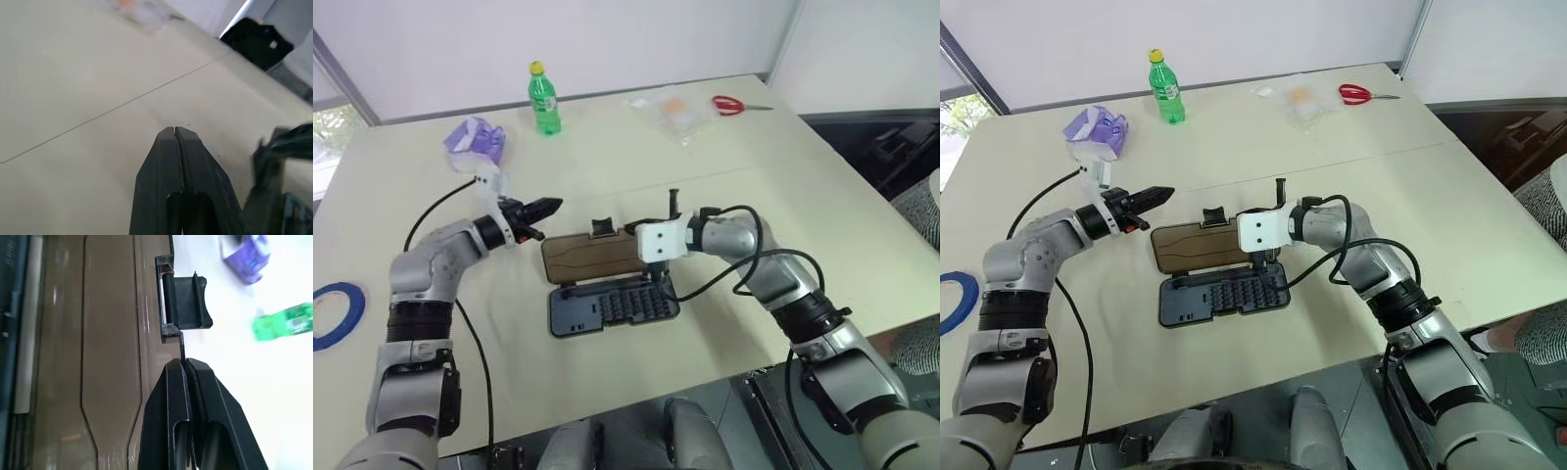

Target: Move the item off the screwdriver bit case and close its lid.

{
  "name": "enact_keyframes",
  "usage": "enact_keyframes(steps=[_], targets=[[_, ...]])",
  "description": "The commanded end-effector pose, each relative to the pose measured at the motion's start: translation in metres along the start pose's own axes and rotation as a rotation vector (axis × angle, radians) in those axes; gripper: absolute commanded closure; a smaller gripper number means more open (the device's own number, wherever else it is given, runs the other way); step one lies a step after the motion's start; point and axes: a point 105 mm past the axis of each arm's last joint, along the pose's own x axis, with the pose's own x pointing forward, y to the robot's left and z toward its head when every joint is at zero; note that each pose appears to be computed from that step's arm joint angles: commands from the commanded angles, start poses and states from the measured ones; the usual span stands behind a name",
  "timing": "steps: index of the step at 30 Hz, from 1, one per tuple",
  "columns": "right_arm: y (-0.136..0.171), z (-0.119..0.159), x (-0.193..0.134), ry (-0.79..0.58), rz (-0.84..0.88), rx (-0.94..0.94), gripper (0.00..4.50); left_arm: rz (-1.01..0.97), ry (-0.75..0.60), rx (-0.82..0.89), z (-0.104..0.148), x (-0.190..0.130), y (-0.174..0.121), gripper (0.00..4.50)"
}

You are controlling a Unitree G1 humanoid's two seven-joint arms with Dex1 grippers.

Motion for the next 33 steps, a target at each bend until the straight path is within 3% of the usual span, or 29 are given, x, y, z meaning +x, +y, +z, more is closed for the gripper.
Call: enact_keyframes(steps=[1, 6, 11, 14, 18, 23, 27, 33], targets=[[-0.025, 0.012, -0.01, -0.032, -0.102, -0.05, 4.46, -0.044, 0.075, 0.066, -0.017, 0.001, -0.003, 4.5], [-0.024, 0.01, -0.012, -0.024, -0.096, -0.056, 4.46, -0.115, 0.177, 0.107, -0.045, -0.001, -0.007, 4.5], [-0.017, 0.009, -0.012, -0.019, -0.071, -0.044, 4.46, -0.147, 0.164, 0.096, -0.042, 0.001, -0.01, 4.5], [-0.012, 0.008, -0.013, -0.015, -0.044, -0.02, 3.56, -0.146, 0.157, 0.099, -0.041, 0.002, -0.011, 4.5], [-0.007, 0.005, -0.017, 0.006, -0.002, 0.022, 1.63, -0.148, 0.148, 0.102, -0.04, 0.004, -0.012, 4.5], [-0.015, 0.006, -0.032, 0.015, 0.001, 0.136, 1.63, -0.18, 0.131, 0.115, -0.036, 0.005, -0.019, 4.5], [-0.03, 0.008, -0.061, 0.008, -0.001, 0.308, 1.63, -0.247, 0.132, 0.135, -0.03, 0.001, -0.033, 4.5], [-0.037, 0.01, -0.105, 0.027, 0.016, 0.424, 1.63, -0.366, 0.195, 0.162, -0.028, -0.017, -0.051, 4.5]])
